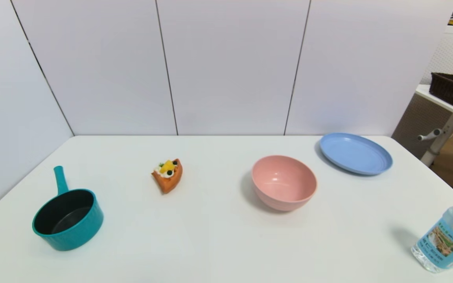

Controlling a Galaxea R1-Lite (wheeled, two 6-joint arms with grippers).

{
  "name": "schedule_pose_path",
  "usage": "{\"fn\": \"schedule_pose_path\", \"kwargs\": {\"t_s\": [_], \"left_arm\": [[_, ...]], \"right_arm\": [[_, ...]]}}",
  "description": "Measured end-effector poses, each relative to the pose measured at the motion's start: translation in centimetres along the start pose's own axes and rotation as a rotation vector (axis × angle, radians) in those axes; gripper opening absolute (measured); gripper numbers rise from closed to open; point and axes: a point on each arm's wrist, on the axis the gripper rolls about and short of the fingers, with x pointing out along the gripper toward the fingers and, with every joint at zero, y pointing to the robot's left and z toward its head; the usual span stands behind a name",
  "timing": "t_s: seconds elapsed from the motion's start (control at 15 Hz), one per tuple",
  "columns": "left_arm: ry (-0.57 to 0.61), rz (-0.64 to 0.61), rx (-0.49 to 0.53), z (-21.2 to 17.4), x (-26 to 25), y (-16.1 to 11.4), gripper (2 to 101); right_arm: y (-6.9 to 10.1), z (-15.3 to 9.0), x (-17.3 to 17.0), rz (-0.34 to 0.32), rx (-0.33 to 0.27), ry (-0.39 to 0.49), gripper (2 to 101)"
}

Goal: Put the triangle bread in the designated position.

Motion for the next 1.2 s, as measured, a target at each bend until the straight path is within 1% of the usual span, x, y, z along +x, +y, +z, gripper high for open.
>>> {"fn": "schedule_pose_path", "kwargs": {"t_s": [0.73, 0.93, 1.2], "left_arm": [[0.000, 0.000, -0.001, 0.00, 0.00, 0.00, 97.9], [-0.006, 0.012, -0.043, 0.03, 0.01, 0.03, 97.9], [-0.005, 0.015, -0.041, 0.11, 0.06, 0.04, 97.9]], "right_arm": [[0.00, 0.00, 0.00, 0.000, 0.003, 0.000, 97.1], [0.00, -0.01, 0.00, 0.001, 0.003, 0.001, 97.1], [0.00, 0.00, 0.00, 0.000, 0.003, 0.000, 97.1]]}}
